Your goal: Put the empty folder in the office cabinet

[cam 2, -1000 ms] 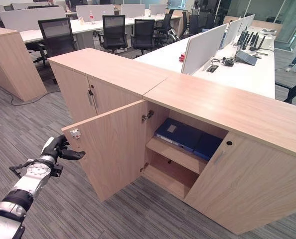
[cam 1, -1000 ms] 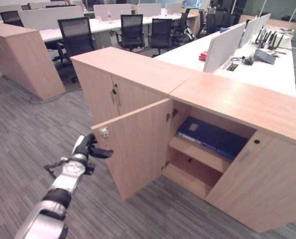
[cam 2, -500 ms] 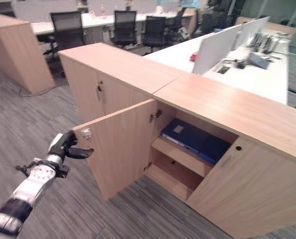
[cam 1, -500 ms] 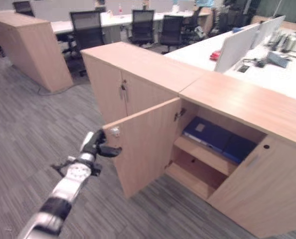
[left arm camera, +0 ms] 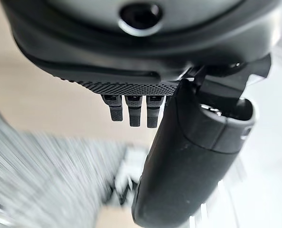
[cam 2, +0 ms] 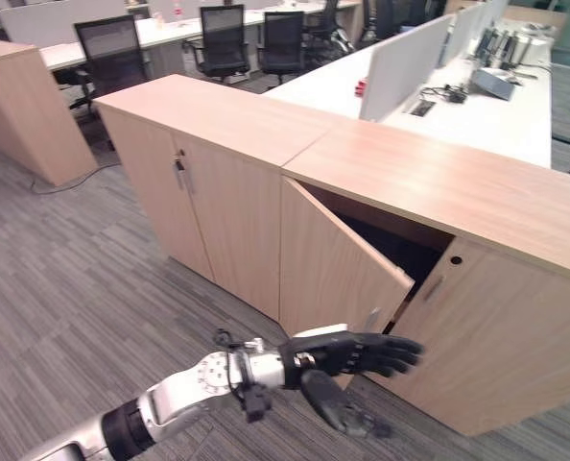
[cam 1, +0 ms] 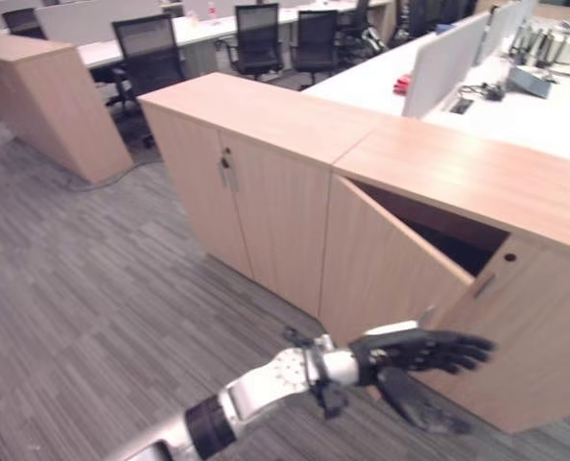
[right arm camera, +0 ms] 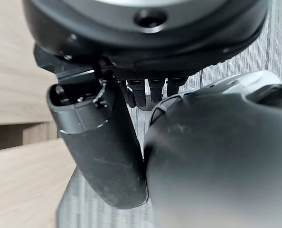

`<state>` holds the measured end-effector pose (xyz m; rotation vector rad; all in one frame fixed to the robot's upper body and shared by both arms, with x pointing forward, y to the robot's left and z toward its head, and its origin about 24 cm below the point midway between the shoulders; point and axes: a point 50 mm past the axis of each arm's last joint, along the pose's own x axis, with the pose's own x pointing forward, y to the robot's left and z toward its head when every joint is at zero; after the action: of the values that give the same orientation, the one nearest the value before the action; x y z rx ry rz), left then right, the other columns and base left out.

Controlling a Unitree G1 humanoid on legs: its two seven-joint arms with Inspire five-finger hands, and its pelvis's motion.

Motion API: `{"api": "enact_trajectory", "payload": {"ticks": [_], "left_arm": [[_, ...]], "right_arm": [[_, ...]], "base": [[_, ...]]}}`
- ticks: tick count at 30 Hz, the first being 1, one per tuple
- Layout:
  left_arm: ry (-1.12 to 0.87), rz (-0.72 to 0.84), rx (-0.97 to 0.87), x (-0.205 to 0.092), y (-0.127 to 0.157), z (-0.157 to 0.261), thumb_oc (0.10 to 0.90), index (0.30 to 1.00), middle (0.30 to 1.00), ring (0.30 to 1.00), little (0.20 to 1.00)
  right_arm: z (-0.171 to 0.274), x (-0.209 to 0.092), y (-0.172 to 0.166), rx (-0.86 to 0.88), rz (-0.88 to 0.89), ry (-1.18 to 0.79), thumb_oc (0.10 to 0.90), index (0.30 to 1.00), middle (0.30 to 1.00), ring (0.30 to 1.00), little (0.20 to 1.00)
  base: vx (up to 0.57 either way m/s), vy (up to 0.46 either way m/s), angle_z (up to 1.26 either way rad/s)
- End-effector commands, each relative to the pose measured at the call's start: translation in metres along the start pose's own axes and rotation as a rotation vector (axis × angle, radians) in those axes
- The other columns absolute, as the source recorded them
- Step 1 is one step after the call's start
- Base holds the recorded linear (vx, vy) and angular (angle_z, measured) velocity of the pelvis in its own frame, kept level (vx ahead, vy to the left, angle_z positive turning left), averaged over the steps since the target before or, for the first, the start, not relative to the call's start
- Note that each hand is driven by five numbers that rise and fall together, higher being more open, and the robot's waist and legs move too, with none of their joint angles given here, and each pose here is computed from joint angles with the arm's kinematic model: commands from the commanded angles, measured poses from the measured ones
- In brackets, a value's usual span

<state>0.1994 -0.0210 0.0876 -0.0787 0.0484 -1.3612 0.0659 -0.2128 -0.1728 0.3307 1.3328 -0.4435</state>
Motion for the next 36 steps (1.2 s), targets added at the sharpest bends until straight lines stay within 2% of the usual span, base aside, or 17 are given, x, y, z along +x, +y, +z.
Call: {"api": "enact_trajectory", "payload": {"ticks": [1,7,12,15,18,19,20,21,22,23,28,29,31,32,33,34,36], "left_arm": [[-0.243,-0.022,0.123,0.009,0.011,0.063,0.800,0.900,0.900,0.900,0.900],[-0.214,0.006,0.128,0.011,0.016,0.056,0.800,0.900,0.900,0.900,0.900],[-0.158,0.133,0.065,-0.002,0.035,0.032,0.800,0.900,0.900,0.900,0.900],[-0.087,0.249,-0.031,-0.026,0.053,0.003,0.800,0.900,0.900,0.900,0.900],[-0.069,0.295,-0.095,-0.041,0.056,-0.011,0.800,0.900,0.900,0.900,0.900],[-0.043,0.357,-0.186,-0.056,0.058,-0.031,0.800,0.900,0.900,0.900,0.900],[-0.043,0.357,-0.186,-0.056,0.058,-0.031,0.800,0.900,0.900,0.900,0.900],[-0.019,0.437,-0.296,-0.073,0.059,-0.053,0.800,0.900,0.900,0.900,0.900],[-0.019,0.438,-0.297,-0.073,0.059,-0.053,0.800,0.900,0.900,0.900,0.900],[-0.001,0.518,-0.385,-0.087,0.059,-0.071,0.800,0.900,0.900,0.900,0.900],[0.044,0.638,-0.378,-0.116,0.057,-0.088,0.800,0.900,0.900,0.900,0.900],[0.073,0.711,-0.411,-0.129,0.054,-0.101,0.800,0.900,0.900,0.900,0.900],[0.078,0.742,-0.420,-0.134,0.054,-0.105,0.800,0.900,0.900,0.900,0.900],[0.070,0.849,-0.396,-0.147,0.055,-0.105,0.800,0.900,0.900,0.900,0.900],[0.062,0.892,-0.357,-0.152,0.056,-0.102,0.800,0.900,0.900,0.900,0.900],[0.063,0.893,-0.357,-0.152,0.056,-0.102,0.800,0.900,0.900,0.900,0.900],[0.130,0.931,-0.237,-0.162,0.057,-0.104,0.800,0.900,0.900,0.900,0.900]], "right_arm": [[0.011,-0.001,-0.005,-0.030,-0.024,-0.017,0.800,0.900,0.900,0.900,0.900],[-0.001,0.000,-0.005,-0.053,-0.030,0.016,0.800,0.900,0.900,0.900,0.900],[-0.007,-0.001,-0.009,-0.058,-0.040,0.030,0.800,0.900,0.900,0.900,0.900],[-0.013,-0.002,-0.021,-0.074,-0.064,0.046,0.800,0.900,0.900,0.900,0.900],[-0.017,-0.003,-0.025,-0.080,-0.072,0.054,0.800,0.900,0.900,0.900,0.900],[-0.018,-0.003,-0.027,-0.080,-0.073,0.055,0.800,0.900,0.900,0.900,0.900],[-0.018,-0.003,-0.027,-0.080,-0.074,0.055,0.800,0.900,0.900,0.900,0.900],[-0.017,-0.003,-0.027,-0.068,-0.069,0.046,0.800,0.900,0.900,0.900,0.900],[-0.017,-0.003,-0.027,-0.069,-0.069,0.046,0.800,0.900,0.900,0.900,0.900],[-0.015,-0.003,-0.026,-0.061,-0.066,0.036,0.800,0.900,0.900,0.900,0.900],[-0.013,-0.003,-0.032,-0.046,-0.081,0.027,0.800,0.900,0.900,0.900,0.900],[-0.014,-0.004,-0.035,-0.037,-0.089,0.028,0.800,0.900,0.900,0.900,0.900],[-0.014,-0.004,-0.035,-0.034,-0.090,0.028,0.800,0.900,0.900,0.900,0.900],[-0.014,-0.005,-0.039,-0.032,-0.103,0.033,0.800,0.900,0.900,0.900,0.900],[-0.014,-0.005,-0.041,-0.026,-0.108,0.034,0.800,0.900,0.900,0.900,0.900],[-0.014,-0.005,-0.041,-0.026,-0.108,0.034,0.800,0.900,0.900,0.900,0.900],[-0.012,-0.005,-0.041,-0.032,-0.108,0.026,0.800,0.900,0.900,0.900,0.900]], "base": [[-0.03,-0.086,-0.26],[-0.03,-0.095,-0.21],[-0.02,-0.094,-0.34],[-0.02,-0.144,-0.40],[0.00,-0.115,-0.29],[0.01,-0.094,-0.23],[0.01,-0.185,-0.42],[0.00,-0.098,-0.38],[-0.02,-0.197,-0.38],[-0.02,-0.168,-0.24],[-0.01,-0.147,-0.24],[0.01,-0.199,-0.24],[-0.02,-0.145,-0.36],[-0.07,-0.134,-0.48],[-0.07,-0.133,-0.54],[-0.12,-0.106,-0.47],[-0.10,-0.058,-0.21]]}}
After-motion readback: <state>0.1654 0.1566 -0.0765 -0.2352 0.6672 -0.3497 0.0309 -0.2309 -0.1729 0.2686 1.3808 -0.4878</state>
